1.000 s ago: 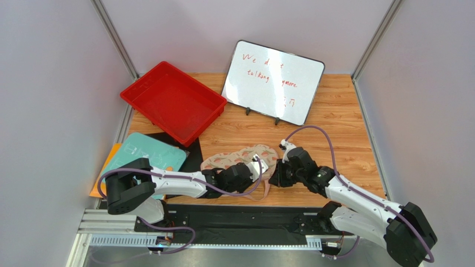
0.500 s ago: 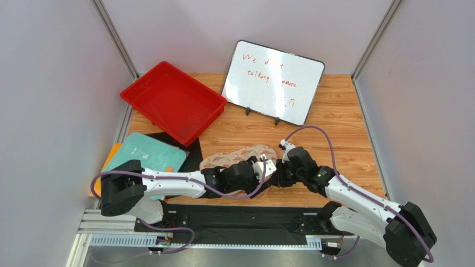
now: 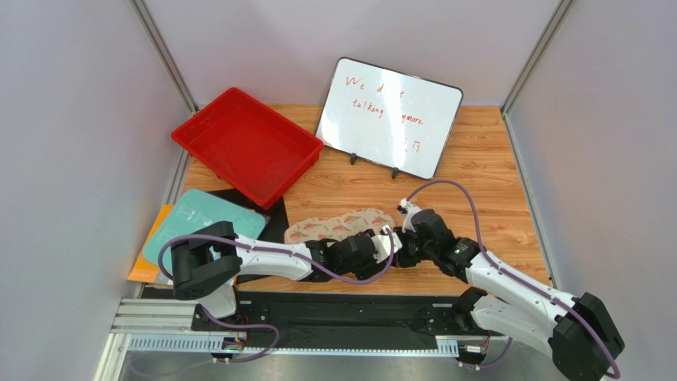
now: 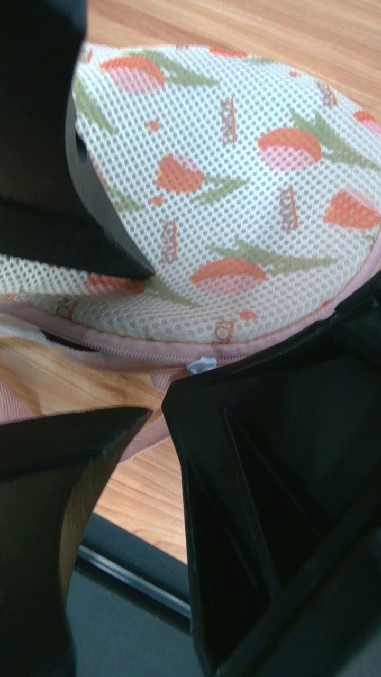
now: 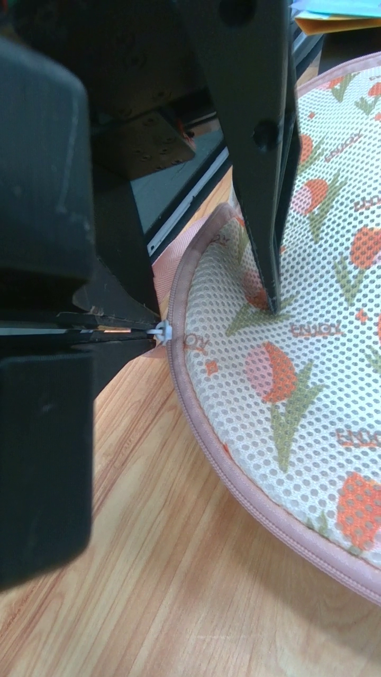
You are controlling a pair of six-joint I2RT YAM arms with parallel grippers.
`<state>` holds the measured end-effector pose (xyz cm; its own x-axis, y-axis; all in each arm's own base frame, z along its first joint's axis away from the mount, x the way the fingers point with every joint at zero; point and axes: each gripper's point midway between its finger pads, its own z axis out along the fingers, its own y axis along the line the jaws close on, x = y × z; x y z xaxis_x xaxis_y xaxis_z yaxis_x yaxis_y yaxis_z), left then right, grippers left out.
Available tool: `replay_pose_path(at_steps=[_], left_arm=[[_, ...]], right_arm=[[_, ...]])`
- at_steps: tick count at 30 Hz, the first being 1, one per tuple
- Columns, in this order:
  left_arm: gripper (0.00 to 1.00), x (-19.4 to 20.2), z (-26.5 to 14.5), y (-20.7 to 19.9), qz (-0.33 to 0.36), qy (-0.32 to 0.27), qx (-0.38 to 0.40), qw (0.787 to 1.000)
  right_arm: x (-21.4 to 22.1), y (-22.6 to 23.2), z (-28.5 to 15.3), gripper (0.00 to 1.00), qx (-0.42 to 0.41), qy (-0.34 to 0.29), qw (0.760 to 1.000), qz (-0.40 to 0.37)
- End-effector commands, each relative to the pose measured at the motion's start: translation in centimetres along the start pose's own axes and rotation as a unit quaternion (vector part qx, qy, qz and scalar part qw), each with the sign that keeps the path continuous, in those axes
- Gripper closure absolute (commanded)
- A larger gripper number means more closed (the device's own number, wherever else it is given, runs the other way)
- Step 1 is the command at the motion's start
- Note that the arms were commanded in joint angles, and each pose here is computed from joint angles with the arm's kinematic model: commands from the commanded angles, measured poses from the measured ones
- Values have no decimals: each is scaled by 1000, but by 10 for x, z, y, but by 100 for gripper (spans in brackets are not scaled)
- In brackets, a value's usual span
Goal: Unzip the laundry bag and remove the bra
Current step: Unzip the laundry bag at the center of the board.
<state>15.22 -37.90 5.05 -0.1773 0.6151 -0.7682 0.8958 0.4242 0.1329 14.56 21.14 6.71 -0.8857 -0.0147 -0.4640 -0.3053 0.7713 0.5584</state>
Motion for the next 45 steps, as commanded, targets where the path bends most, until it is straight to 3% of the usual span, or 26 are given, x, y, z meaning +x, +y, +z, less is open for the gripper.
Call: replay_pose_path(at_steps=[1, 2, 10, 18, 32, 33, 34, 35, 36, 38, 45], left_arm=[[38, -22, 5, 7, -4, -28, -24, 999], [42, -22, 5, 11, -6, -26, -36, 999], [99, -17, 7, 16, -27, -23, -57, 998], [100, -13, -4, 13, -28, -33, -42, 998], [100, -4, -21, 8, -22, -46, -14, 999], [93, -4, -21, 7, -24, -46, -13, 999], [76, -9, -21, 7, -27, -49, -12, 998], [45, -7, -22, 8, -33, -43, -18, 998], [35, -11, -25, 11, -39, -46, -24, 998], [24, -12, -30, 16, -52, -40, -40, 997], [16, -13, -64, 32, -121, -36, -80, 989]], right_arm=[[-16, 18, -7, 100, -32, -28, 999, -3], [-16, 18, -8, 100, -32, -28, 999, -3], [-16, 15, -13, 100, -22, -35, 999, -4], [-14, 4, -9, 100, -1, -35, 999, -7], [-47, -27, -15, 100, 21, -79, 996, 23], [-47, -27, -14, 100, 21, -76, 997, 19], [-46, -26, -14, 100, 19, -73, 997, 20], [-45, -27, -13, 100, 19, -71, 997, 20], [-44, -28, -12, 100, 21, -69, 997, 21], [-41, -32, -11, 100, 27, -68, 997, 26], [-46, -48, -16, 100, 65, -111, 990, 57]])
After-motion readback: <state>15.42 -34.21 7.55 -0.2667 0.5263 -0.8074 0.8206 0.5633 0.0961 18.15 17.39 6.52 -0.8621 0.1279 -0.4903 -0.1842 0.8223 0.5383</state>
